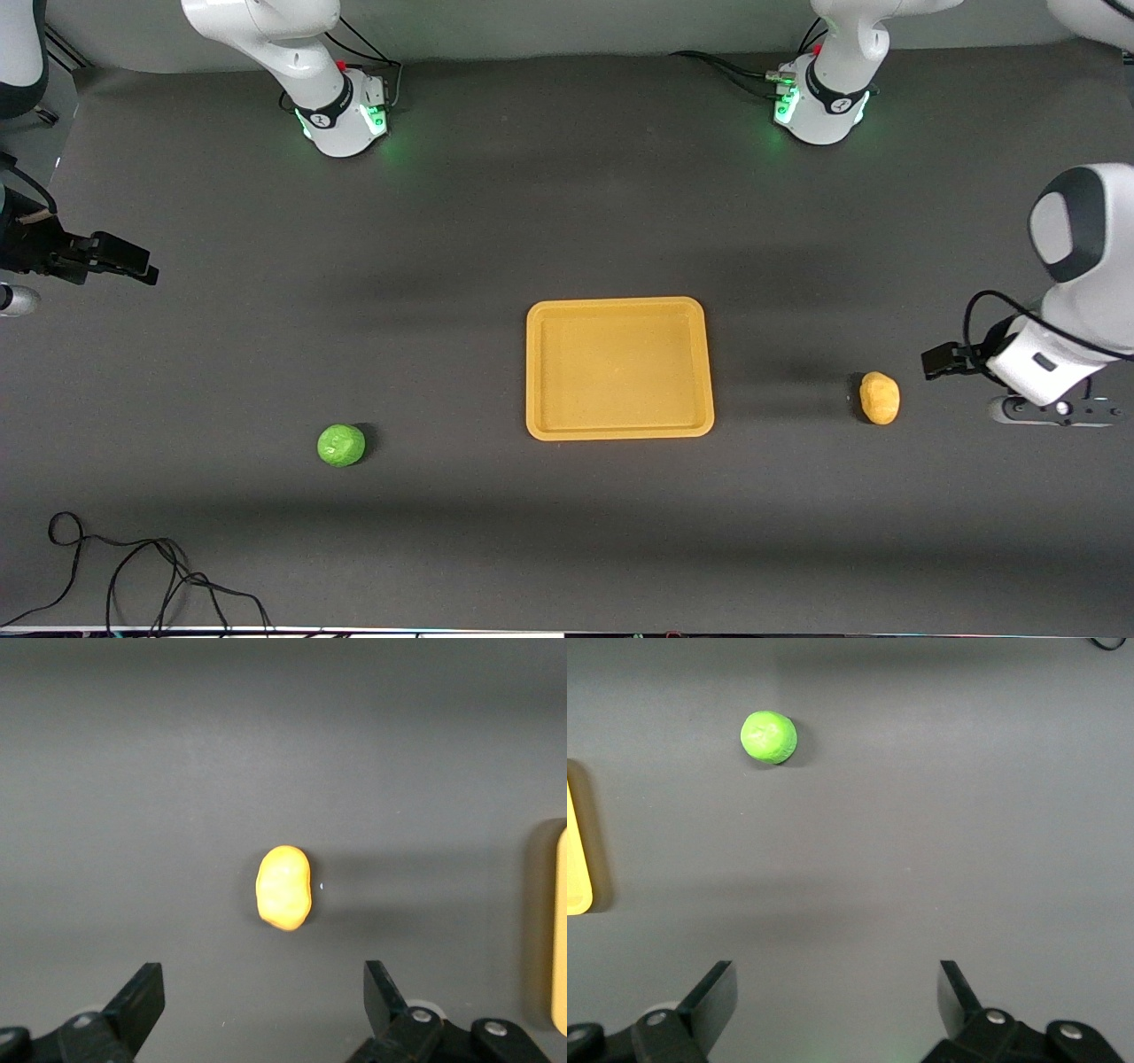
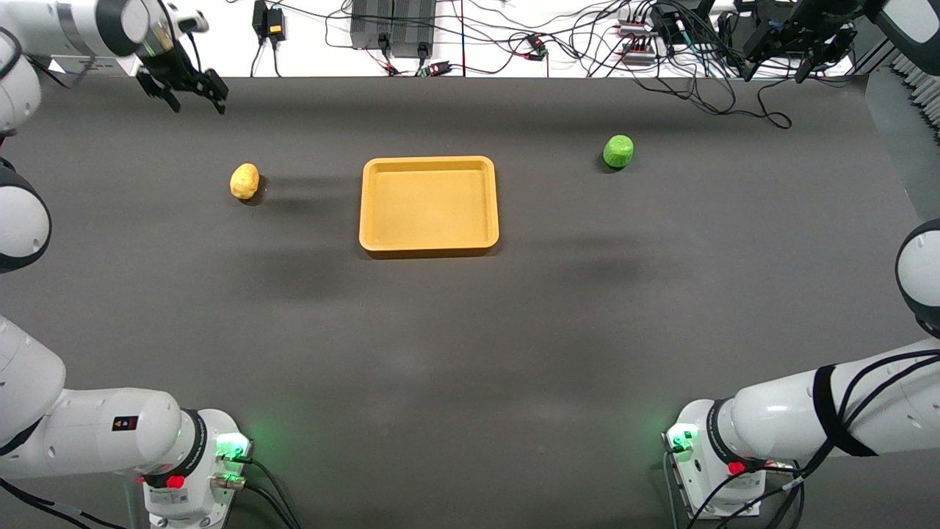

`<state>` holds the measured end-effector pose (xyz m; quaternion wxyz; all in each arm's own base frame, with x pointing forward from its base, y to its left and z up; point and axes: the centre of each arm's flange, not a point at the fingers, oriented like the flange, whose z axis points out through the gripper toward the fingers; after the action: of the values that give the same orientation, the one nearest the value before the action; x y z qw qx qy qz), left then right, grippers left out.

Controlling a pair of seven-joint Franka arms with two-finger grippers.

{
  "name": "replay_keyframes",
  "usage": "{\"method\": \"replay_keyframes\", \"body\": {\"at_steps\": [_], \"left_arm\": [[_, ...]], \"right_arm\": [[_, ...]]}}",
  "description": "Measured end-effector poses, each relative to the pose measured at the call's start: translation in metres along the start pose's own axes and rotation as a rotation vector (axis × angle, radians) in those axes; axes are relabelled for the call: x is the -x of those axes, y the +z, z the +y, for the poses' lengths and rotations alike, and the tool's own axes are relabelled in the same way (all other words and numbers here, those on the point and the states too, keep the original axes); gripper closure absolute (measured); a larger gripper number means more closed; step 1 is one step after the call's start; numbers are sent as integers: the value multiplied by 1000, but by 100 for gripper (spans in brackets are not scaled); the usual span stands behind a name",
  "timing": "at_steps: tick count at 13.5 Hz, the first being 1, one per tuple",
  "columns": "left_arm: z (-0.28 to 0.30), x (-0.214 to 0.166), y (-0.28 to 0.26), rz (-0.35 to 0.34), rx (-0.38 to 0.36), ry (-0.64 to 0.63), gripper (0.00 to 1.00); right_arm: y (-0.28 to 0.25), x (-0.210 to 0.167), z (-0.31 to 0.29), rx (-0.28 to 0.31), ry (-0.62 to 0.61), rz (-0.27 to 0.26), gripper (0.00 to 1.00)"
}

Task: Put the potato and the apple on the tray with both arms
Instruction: 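Move the left gripper down over the yellow potato, then close the left gripper on the yellow potato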

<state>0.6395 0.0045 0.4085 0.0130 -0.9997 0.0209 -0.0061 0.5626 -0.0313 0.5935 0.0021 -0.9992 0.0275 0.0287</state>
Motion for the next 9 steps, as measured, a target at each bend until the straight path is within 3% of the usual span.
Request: {"method": "replay_keyframes", "body": {"at_steps": [4, 9], "left_arm": [[3, -5, 52, 9, 6, 3, 0], [3, -11, 140, -41, 18, 1, 0]], "right_arm": [[1, 0, 0, 0, 0, -1, 0], [2, -1, 0, 0, 0, -4, 0]]}}
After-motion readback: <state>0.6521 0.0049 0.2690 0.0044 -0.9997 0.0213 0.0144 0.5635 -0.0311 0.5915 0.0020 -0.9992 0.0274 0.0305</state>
